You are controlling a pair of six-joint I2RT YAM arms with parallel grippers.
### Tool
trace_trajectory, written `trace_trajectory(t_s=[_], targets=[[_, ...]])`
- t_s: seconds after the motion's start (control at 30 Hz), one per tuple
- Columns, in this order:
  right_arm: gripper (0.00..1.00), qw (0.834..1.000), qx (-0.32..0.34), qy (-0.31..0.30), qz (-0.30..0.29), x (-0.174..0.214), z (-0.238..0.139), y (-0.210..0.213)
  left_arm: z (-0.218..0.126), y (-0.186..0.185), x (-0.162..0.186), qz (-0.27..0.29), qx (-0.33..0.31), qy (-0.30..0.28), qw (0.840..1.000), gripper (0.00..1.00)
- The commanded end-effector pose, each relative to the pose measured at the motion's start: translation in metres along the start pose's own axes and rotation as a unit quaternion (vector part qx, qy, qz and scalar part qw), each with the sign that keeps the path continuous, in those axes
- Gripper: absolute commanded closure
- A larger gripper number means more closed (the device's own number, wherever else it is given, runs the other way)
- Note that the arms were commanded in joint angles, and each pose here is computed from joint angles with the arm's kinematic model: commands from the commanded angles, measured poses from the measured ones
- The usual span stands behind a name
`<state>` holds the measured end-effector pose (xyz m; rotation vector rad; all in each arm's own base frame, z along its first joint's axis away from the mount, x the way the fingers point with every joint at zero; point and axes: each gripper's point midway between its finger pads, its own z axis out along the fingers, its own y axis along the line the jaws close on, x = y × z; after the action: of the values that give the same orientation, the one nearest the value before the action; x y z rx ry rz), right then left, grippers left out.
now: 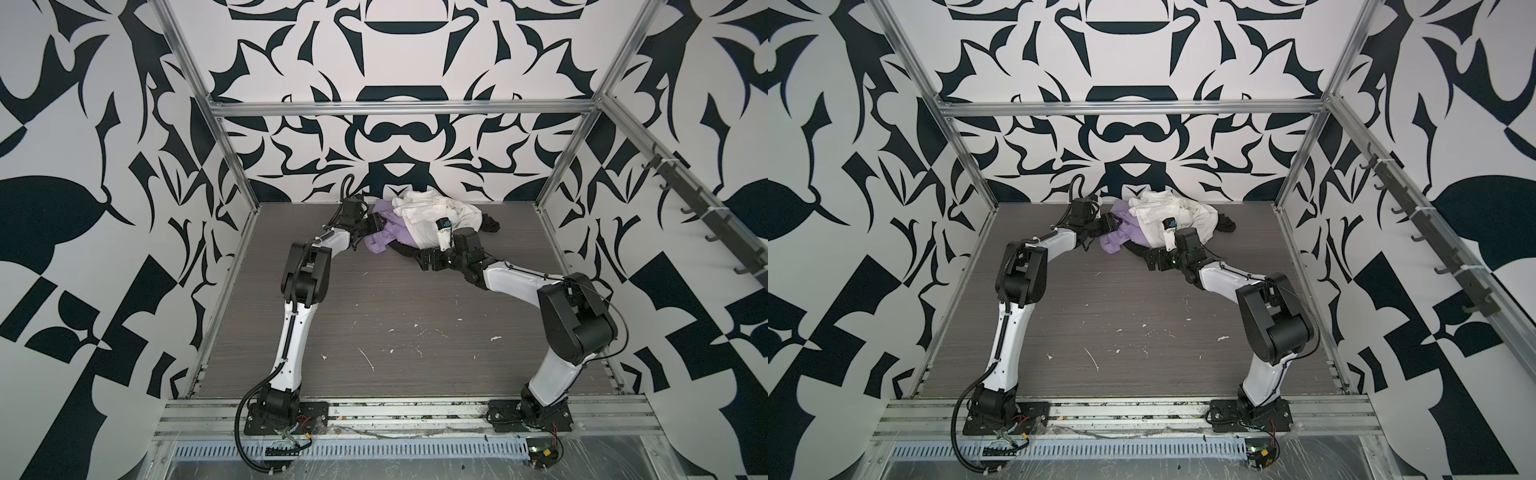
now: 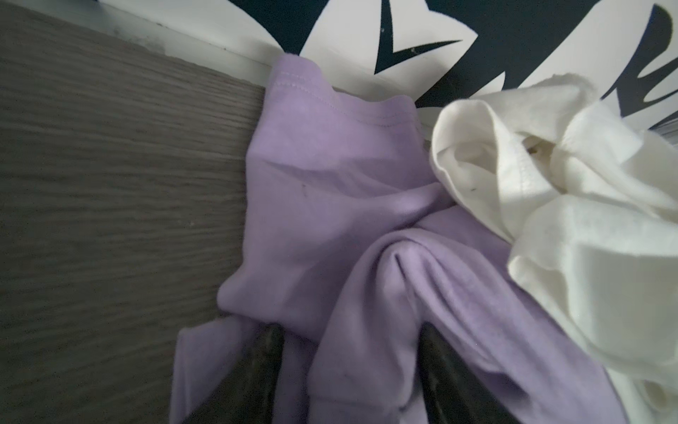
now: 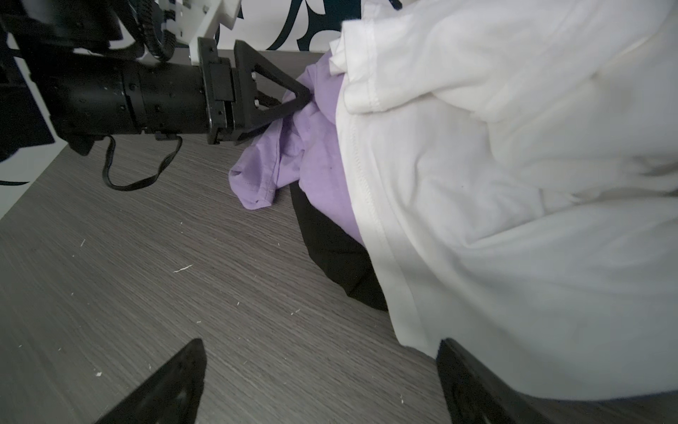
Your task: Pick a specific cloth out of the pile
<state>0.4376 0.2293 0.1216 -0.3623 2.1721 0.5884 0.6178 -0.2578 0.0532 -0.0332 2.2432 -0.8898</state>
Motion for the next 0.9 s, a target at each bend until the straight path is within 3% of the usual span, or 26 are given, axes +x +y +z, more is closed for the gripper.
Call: trace_trajectory(t_s=[0.0, 0.23, 0.87], targets=[[0.0, 1.0, -0.012, -0.023, -0.006, -0.021, -0.01, 0.011, 0.004, -0.007, 0.003, -0.009, 0.015, 0.013, 1.0, 0.43], [0.0, 1.0, -0.012, -0.022, -0.006, -0.023, -0.011, 0.013, 0.006, -0.009, 0.005, -0.013, 0.022, 0.021, 0.999, 0.52], [0.0, 1.0, -0.015, -0.021, -0.007, -0.025, -0.012, 0.017, -0.002, -0.025, 0.001, -0.011, 0.048, 0.027, 0.998, 0.9]])
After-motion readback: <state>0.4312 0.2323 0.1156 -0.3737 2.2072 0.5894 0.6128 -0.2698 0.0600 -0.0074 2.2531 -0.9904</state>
